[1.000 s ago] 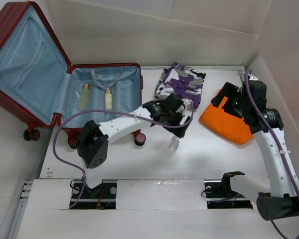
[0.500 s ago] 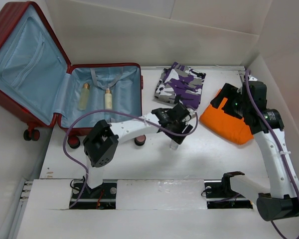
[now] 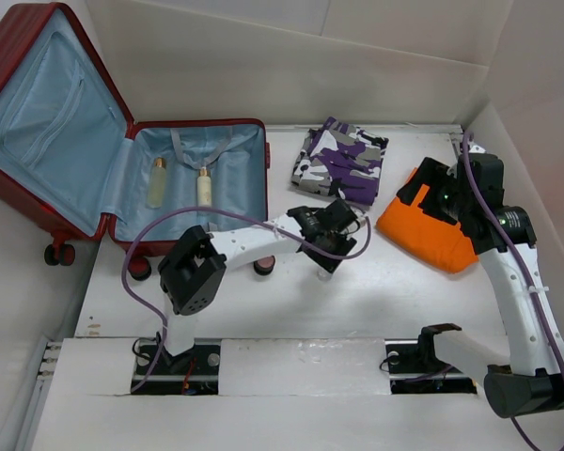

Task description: Pack the luggage

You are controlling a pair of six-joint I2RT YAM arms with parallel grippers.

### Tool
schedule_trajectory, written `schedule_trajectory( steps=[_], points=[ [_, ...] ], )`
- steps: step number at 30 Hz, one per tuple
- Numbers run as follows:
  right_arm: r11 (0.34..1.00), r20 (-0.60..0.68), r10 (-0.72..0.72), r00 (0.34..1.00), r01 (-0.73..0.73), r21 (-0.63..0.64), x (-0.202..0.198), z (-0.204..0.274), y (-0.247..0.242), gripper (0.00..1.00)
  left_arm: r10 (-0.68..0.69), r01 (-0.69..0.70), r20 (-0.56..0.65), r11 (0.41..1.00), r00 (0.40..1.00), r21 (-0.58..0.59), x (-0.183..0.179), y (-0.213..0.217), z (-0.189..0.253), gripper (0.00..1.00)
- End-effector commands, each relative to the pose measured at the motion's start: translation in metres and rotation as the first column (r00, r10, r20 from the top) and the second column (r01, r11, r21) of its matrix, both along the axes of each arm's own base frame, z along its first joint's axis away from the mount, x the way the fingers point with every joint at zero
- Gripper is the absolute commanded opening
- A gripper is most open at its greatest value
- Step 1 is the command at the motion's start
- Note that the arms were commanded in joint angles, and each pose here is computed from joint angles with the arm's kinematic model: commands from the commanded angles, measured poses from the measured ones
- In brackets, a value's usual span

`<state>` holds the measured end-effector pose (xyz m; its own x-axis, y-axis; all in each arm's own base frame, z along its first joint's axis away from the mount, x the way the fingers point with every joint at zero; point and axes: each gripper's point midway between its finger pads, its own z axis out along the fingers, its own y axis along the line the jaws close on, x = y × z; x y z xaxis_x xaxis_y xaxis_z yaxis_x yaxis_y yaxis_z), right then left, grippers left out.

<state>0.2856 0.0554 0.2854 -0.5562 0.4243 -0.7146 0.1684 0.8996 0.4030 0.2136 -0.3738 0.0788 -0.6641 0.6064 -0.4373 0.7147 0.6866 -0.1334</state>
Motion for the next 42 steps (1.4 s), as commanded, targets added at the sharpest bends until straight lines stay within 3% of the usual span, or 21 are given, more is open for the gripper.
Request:
schedule_trajectory(
  steps=[1,2,6,8,14,18,25,32,42],
  points=[
    [1.0,0.023,0.015,1.0,-0.015,0.002,-0.002,0.006,0.0,0.89,0.037,-0.027,0.111,0.995,0.993,-0.095,0.023,-0.018,0.069,0.3],
    [1.0,0.023,0.016,1.0,-0.016,0.002,-0.002,0.006,0.0,0.89,0.041,-0.033,0.108,0.997,0.993,-0.072,0.022,-0.012,0.067,0.3],
    [1.0,0.031,0.016,0.999,-0.017,0.01,0.001,0.009,0.0,0.89,0.155,-0.121,0.196,0.977,0.968,-0.176,0.074,-0.003,0.14,0.27],
    [1.0,0.043,0.025,0.999,-0.026,0.017,0.003,0.011,0.002,0.89,0.246,-0.208,0.22,0.961,0.944,-0.182,0.105,0.023,0.156,0.27],
    [0.998,0.043,0.055,0.998,-0.057,0.025,0.005,0.011,0.007,0.89,0.514,-0.467,0.295,0.857,0.805,-0.22,0.178,0.115,0.188,0.27],
    [0.997,0.043,0.063,0.997,-0.064,0.03,0.004,0.011,0.009,0.89,0.637,-0.613,0.257,0.77,0.727,-0.175,0.195,0.171,0.169,0.27],
    [0.995,0.032,0.089,0.996,-0.09,0.041,0.003,0.005,0.015,0.89,0.691,-0.705,0.196,0.71,0.695,-0.003,0.185,0.222,0.107,0.27],
    [0.994,0.032,0.098,0.995,-0.099,0.041,0.006,0.004,0.018,0.89,0.682,-0.692,0.121,0.716,0.721,0.091,0.188,0.217,0.048,0.27],
    [0.994,0.023,0.098,0.995,-0.099,0.035,0.005,0.0,0.019,0.89,0.691,-0.692,0.057,0.715,0.721,0.101,0.23,0.213,0.014,0.3]
  ],
)
